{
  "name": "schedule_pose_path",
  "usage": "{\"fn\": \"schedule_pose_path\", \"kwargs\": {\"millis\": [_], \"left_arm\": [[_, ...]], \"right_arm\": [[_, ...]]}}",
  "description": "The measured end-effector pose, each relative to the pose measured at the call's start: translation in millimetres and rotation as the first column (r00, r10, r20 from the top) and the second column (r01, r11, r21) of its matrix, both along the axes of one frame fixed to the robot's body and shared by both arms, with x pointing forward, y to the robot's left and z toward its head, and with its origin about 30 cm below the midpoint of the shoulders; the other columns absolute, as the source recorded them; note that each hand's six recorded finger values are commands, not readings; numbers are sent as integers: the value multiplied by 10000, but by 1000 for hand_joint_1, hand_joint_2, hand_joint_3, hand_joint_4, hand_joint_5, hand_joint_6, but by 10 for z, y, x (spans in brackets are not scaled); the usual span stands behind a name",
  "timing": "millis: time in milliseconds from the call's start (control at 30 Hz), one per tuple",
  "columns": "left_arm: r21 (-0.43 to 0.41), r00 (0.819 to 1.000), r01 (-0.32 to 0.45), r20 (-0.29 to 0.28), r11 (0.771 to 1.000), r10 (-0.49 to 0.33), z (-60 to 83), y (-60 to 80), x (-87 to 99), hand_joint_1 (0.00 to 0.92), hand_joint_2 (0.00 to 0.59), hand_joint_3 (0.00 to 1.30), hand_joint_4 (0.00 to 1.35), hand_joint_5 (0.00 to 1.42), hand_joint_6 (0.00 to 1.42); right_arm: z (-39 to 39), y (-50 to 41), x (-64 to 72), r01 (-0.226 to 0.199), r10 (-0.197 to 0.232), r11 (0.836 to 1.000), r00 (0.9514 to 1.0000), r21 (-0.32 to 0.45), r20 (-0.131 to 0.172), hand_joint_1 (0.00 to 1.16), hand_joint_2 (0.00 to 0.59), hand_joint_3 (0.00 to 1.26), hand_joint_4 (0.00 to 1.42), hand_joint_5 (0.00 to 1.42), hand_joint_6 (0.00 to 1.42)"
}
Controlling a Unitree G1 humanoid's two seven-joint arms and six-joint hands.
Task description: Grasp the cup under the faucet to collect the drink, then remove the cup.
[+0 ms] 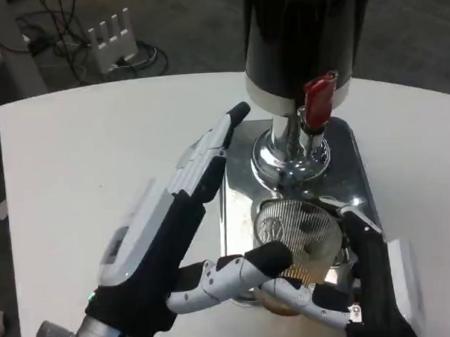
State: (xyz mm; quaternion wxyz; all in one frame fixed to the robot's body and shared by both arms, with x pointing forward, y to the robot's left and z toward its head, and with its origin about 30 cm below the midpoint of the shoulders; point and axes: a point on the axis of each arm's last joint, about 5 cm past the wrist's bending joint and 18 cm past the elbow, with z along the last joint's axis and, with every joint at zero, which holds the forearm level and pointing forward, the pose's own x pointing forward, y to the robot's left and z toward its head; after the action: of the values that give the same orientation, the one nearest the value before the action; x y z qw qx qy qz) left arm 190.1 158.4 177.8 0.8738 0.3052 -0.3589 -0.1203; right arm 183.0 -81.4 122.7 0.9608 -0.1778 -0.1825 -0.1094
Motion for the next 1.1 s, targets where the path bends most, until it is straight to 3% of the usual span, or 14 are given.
{"fn": "schedule_pose_path", "kwargs": {"millis": [200, 367, 400, 467, 600, 800, 1100], "left_arm": [[1117, 9993, -289, 263, 9933, 261, -42, 202, -122, 0, 74, 0, 0, 0, 0], [1940, 9983, -561, 267, 9794, 519, -133, 312, -253, 0, 72, 0, 0, 0, 0], [2451, 9974, -720, 196, 9668, 693, -182, 375, -328, 0, 72, 0, 0, 0, 0], [2647, 9967, -803, 96, 9610, 806, -213, 405, -365, 0, 72, 0, 0, 0, 0], [3642, 9950, -976, 142, 9262, 992, -248, 495, -448, 0, 70, 0, 0, 0, 0], [4623, 9923, -1183, 213, 8788, 1224, -268, 597, -522, 0, 66, 0, 0, 0, 0], [4979, 9894, -1309, 106, 8573, 1450, -267, 660, -596, 0, 63, 0, 0, 0, 0]], "right_arm": [[82, -33, -146, -530, 529, 9986, 9983, 67, 230, 926, 96, 839, 954, 1168, 1416], [53, -118, -229, -696, 694, 9975, 9975, -129, -105, 925, 94, 840, 954, 1168, 1406], [57, -171, -235, -631, 629, 9977, 9980, -232, -93, 924, 94, 840, 954, 1168, 1405], [55, -204, -231, -586, 582, 9979, 9982, -279, -124, 922, 94, 840, 954, 1168, 1404], [48, -250, -249, -770, 757, 9960, 9967, -456, -296, 918, 94, 840, 964, 1168, 1403], [173, -307, -266, -981, 991, 9937, 9949, -537, 164, 918, 94, 840, 965, 1168, 1403], [226, -365, -310, -1234, 1261, 9880, 9917, -930, 237, 917, 94, 840, 965, 1168, 1403]]}}
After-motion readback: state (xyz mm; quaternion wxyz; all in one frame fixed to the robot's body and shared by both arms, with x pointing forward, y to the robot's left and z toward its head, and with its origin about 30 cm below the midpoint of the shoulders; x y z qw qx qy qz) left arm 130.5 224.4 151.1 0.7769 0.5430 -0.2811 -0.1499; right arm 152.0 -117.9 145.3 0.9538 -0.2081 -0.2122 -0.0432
